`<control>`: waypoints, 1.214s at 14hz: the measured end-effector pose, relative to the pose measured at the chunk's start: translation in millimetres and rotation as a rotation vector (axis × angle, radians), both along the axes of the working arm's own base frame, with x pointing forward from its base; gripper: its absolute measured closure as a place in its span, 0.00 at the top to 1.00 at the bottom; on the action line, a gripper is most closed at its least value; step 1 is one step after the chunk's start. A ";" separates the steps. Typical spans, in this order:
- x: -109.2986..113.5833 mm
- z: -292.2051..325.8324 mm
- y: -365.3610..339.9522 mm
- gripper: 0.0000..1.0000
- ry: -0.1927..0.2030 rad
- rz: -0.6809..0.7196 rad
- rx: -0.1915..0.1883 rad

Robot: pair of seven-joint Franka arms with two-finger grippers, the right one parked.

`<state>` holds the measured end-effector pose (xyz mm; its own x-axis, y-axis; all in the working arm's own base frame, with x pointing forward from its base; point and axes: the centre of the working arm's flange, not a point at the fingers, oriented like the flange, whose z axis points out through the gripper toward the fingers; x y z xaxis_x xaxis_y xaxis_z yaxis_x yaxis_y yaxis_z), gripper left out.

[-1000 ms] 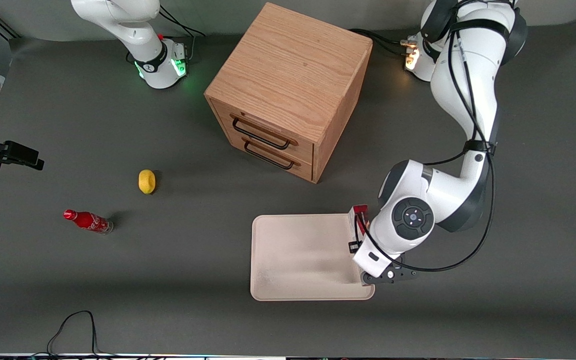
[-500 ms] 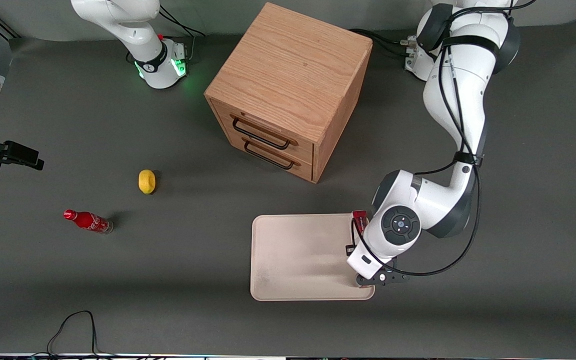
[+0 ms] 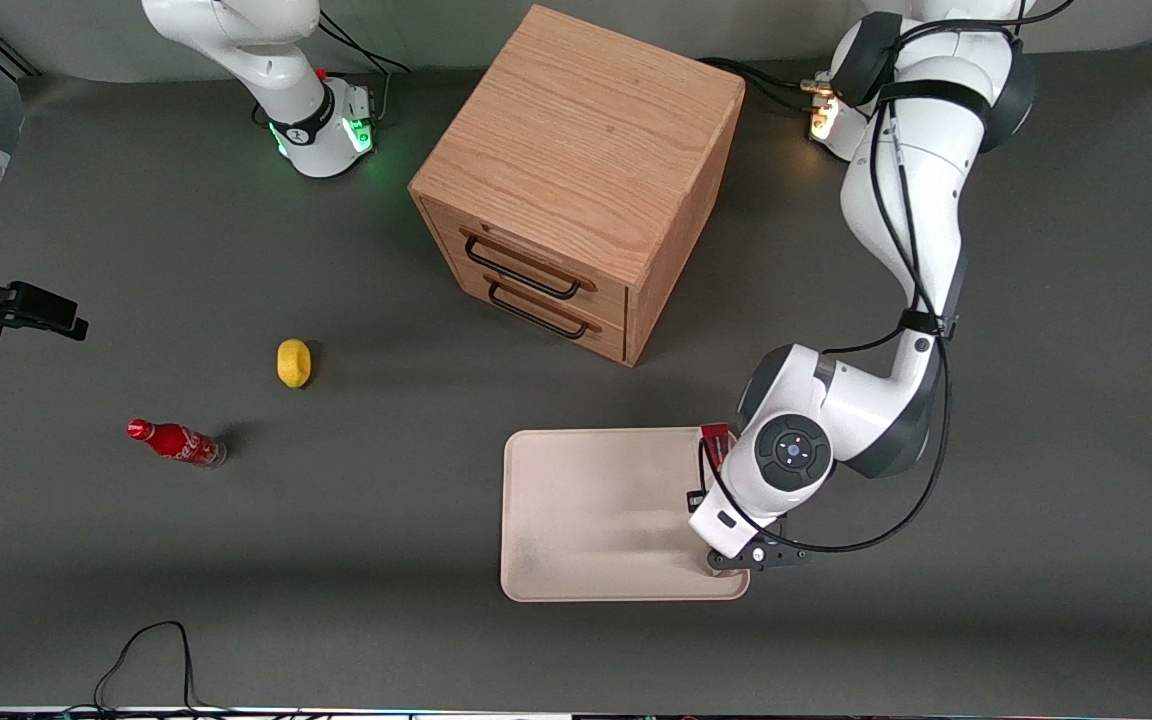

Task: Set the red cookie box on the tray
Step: 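Lower the box onto the tray and open the left gripper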

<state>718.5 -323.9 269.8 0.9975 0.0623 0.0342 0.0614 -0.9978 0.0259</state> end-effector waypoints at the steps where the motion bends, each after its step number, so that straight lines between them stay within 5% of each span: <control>1: 0.1 0.2 -0.2 0.29 -0.002 -0.001 0.000; 8: 1.8 31.9 1.7 1.00 -0.023 0.023 -0.004; 12: -13.6 126.2 17.0 1.00 0.012 0.056 0.032; 17: -64.7 275.5 31.8 1.00 -0.012 0.101 0.041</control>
<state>653.8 -292.1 545.2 0.9857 0.1610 0.0503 0.1619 -0.9867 -0.0136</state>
